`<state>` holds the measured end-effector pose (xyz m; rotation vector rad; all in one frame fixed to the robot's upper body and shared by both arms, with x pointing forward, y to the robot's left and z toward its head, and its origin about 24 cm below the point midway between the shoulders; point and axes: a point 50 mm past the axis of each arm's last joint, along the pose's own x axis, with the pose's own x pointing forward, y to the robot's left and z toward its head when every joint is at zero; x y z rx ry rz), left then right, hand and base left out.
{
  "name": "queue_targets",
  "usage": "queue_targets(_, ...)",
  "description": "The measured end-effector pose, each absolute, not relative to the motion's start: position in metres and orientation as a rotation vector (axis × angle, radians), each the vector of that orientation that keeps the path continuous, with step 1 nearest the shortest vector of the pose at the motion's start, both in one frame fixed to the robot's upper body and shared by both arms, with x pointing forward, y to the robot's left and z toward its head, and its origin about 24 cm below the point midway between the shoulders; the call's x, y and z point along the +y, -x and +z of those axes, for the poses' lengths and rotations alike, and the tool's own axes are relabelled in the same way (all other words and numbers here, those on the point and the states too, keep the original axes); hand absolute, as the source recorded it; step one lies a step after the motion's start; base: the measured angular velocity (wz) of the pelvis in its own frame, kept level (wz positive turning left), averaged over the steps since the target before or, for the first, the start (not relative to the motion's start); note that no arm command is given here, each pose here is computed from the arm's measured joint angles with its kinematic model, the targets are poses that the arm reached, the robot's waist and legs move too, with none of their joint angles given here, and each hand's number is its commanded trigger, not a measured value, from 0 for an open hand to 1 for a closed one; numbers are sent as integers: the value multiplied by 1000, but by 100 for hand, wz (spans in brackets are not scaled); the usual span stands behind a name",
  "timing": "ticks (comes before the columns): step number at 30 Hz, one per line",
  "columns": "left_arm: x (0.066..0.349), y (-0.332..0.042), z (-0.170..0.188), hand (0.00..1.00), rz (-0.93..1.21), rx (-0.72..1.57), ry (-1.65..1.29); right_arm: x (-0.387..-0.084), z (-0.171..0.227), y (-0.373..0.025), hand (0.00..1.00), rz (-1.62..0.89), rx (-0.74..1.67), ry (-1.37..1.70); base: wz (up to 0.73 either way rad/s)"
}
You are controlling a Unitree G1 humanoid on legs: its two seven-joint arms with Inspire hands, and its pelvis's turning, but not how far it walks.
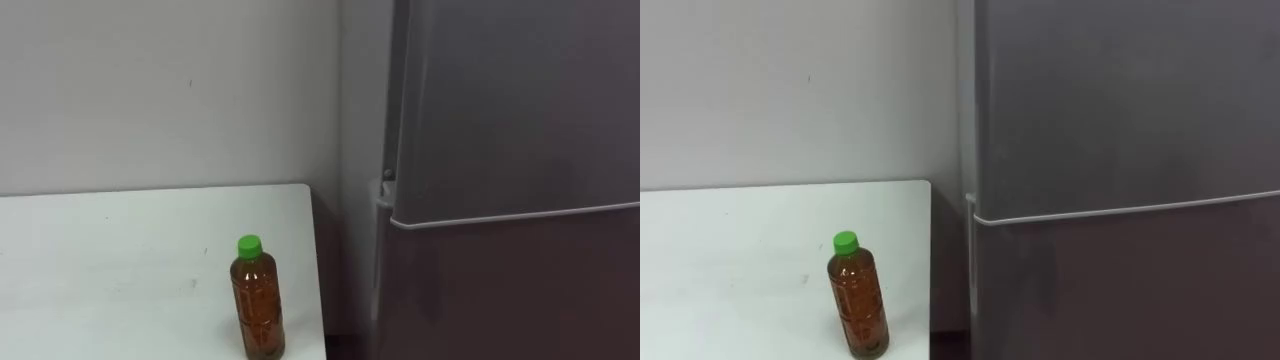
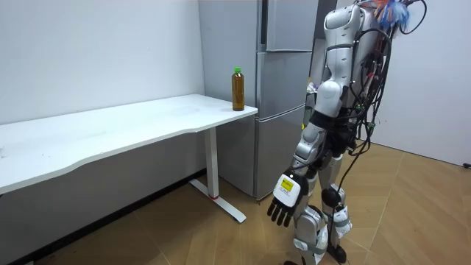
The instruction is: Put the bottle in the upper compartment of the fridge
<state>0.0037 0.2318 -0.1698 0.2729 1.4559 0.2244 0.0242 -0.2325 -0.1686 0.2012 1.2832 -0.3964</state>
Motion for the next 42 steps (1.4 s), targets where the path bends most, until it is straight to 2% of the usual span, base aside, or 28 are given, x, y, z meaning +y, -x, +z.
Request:
queue_targets(13,232,-4,-170,0,235,1445,-257,-232,-168,-25,0,-387,1272,-206,0)
queue_targets(30,237,2,-167,0,491,1367,-35,-232,-168,-21,0,-405,1260,-250,1)
queue_targets(37,246,-18,-162,0,639,1241,34,-235,-168,-20,0,-435,1255,-265,1)
queue_targets(42,258,-54,-150,0,724,1071,63,-237,-167,-21,0,-413,1248,-226,3)
